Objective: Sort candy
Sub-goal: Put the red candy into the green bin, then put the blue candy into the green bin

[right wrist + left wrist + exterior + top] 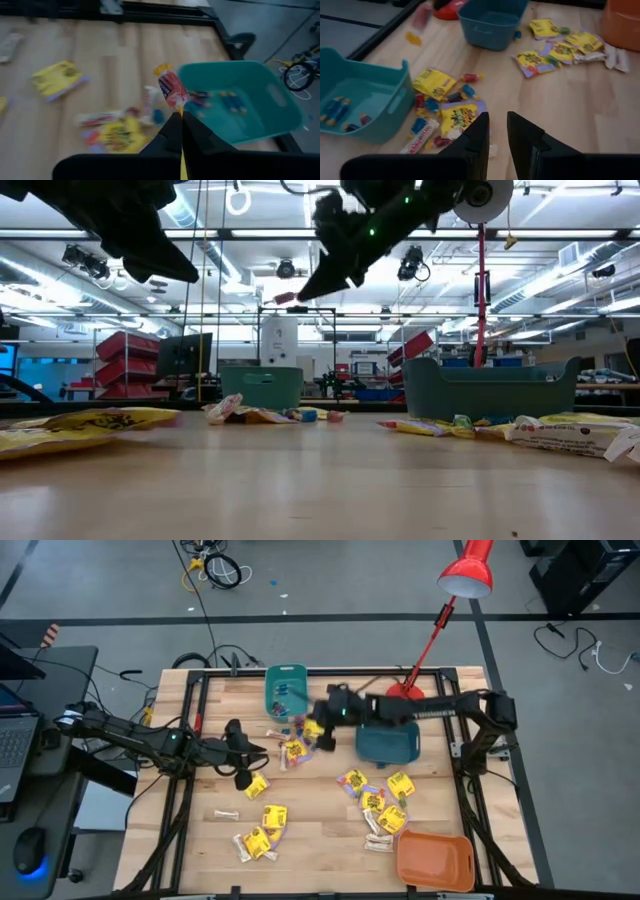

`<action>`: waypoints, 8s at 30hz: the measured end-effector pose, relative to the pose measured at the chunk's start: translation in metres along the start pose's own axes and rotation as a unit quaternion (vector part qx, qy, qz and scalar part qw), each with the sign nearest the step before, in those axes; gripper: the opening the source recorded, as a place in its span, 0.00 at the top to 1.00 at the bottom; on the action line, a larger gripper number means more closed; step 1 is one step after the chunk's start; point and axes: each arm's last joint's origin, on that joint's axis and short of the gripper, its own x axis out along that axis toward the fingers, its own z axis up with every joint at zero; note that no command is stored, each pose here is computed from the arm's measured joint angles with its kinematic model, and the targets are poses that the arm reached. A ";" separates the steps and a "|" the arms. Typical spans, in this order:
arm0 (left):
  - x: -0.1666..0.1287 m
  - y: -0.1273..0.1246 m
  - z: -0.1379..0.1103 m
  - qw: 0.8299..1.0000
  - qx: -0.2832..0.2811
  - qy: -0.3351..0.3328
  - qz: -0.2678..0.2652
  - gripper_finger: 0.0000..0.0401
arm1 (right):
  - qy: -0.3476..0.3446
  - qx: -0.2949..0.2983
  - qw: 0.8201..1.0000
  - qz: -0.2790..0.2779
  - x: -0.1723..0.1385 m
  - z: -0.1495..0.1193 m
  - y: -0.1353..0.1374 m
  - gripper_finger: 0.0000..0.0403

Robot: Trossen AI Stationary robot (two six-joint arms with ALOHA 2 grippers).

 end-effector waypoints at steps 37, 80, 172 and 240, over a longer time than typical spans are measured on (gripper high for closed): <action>0.009 0.028 0.030 0.945 0.050 -0.122 0.299 0.83 | 0.000 0.068 0.998 0.003 0.075 -0.049 -0.087 1.00; 0.031 0.072 0.023 0.984 0.133 -0.010 0.120 0.83 | 0.137 -0.088 0.981 0.108 0.051 -0.030 -0.021 0.72; 0.049 0.075 0.015 0.988 0.142 0.017 -0.065 0.83 | 0.114 -0.025 0.992 0.046 0.050 -0.019 0.017 1.00; 0.056 0.080 0.033 0.983 0.165 -0.063 0.055 0.82 | -0.014 -0.005 1.000 0.013 0.052 0.005 -0.003 1.00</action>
